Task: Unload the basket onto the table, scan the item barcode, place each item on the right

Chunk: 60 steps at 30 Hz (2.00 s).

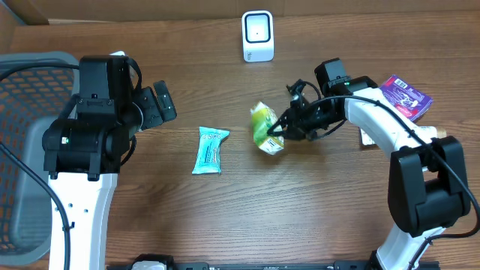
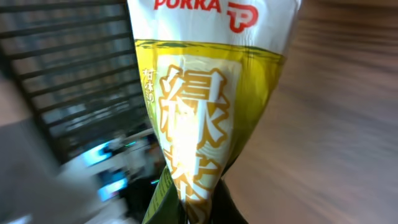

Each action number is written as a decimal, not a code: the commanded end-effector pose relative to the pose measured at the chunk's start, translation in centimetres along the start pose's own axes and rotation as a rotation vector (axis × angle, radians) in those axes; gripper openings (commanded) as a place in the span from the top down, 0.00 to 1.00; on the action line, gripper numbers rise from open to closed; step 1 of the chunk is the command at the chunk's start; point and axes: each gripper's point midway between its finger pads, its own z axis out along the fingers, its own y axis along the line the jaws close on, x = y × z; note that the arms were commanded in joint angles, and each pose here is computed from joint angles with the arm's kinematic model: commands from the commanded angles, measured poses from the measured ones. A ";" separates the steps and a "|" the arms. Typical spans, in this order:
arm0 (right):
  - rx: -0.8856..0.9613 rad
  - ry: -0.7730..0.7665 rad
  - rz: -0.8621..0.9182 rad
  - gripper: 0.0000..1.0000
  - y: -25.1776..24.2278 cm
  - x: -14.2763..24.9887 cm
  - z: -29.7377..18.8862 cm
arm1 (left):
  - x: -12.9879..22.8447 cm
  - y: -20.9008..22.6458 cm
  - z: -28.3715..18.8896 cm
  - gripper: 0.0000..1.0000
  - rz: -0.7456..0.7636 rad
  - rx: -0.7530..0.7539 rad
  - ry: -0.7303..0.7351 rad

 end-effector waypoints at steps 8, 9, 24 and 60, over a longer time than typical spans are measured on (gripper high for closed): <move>0.086 -0.055 -0.202 0.96 1.4 -0.6 -0.8 | -0.3 0.2 -0.1 0.00 -0.012 -0.011 -0.009; 0.107 -0.060 -0.199 0.96 1.1 -0.7 -0.8 | -0.3 0.2 -0.1 0.00 -0.012 -0.011 -0.009; 0.771 -0.117 -0.416 0.87 -4.7 -1.6 0.1 | -0.3 0.2 -0.1 0.00 -0.012 -0.011 -0.009; 0.772 -0.321 -0.246 0.96 -4.4 -3.8 0.9 | -0.3 0.2 -0.1 0.00 -0.012 -0.011 -0.009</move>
